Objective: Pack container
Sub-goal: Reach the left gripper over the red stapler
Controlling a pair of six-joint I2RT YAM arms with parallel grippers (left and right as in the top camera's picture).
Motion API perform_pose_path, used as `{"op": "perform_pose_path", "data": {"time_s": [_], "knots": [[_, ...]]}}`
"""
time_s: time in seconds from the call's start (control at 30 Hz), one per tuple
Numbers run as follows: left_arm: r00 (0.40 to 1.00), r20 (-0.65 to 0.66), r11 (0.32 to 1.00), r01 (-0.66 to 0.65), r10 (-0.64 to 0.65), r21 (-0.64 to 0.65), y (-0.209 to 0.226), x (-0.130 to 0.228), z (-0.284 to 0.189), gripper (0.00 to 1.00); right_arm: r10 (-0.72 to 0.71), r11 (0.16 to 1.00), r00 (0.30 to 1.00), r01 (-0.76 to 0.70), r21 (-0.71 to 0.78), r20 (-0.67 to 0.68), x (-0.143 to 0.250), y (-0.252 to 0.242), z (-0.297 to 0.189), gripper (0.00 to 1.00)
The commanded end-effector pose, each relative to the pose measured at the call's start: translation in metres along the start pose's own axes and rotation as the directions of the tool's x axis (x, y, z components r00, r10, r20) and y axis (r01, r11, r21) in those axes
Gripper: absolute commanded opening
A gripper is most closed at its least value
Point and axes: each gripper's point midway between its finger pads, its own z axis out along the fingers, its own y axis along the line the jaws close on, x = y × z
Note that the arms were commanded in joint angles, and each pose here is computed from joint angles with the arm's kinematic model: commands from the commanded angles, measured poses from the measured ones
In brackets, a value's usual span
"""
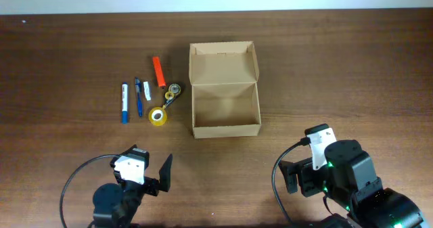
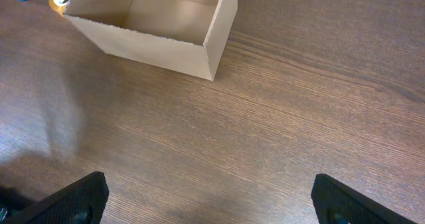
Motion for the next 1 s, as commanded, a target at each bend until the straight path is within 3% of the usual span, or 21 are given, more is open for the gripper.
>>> {"op": "perform_pose_path", "data": {"time_s": [0.0,0.4,0.7,0.97], "knots": [[1.0,0.018,1.0,0.012,-0.012,-0.02,0.004,-0.004,-0.001,0.99,-0.009,1.0,1.0,0.009,-0.008,-0.005,0.001,0.002,0.002,0.99],[0.995,-0.002,0.994,0.098,-0.098,-0.048,0.007,-0.024,-0.005,0.99,-0.009,1.0,1.0,0.009,-0.008,-0.005,0.001,0.002,0.002,0.99],[0.972,-0.234,0.995,0.006,-0.029,-0.1,0.02,-0.046,0.018,0.99,-0.009,1.0,1.0,0.009,-0.008,-0.006,0.002,0.002,0.002,0.99],[0.919,-0.394,0.995,-0.031,-0.008,-0.093,0.032,-0.076,0.072,0.99,-0.009,1.0,1.0,0.009,-0.008,-0.006,0.002,0.002,0.002,0.99]]}}
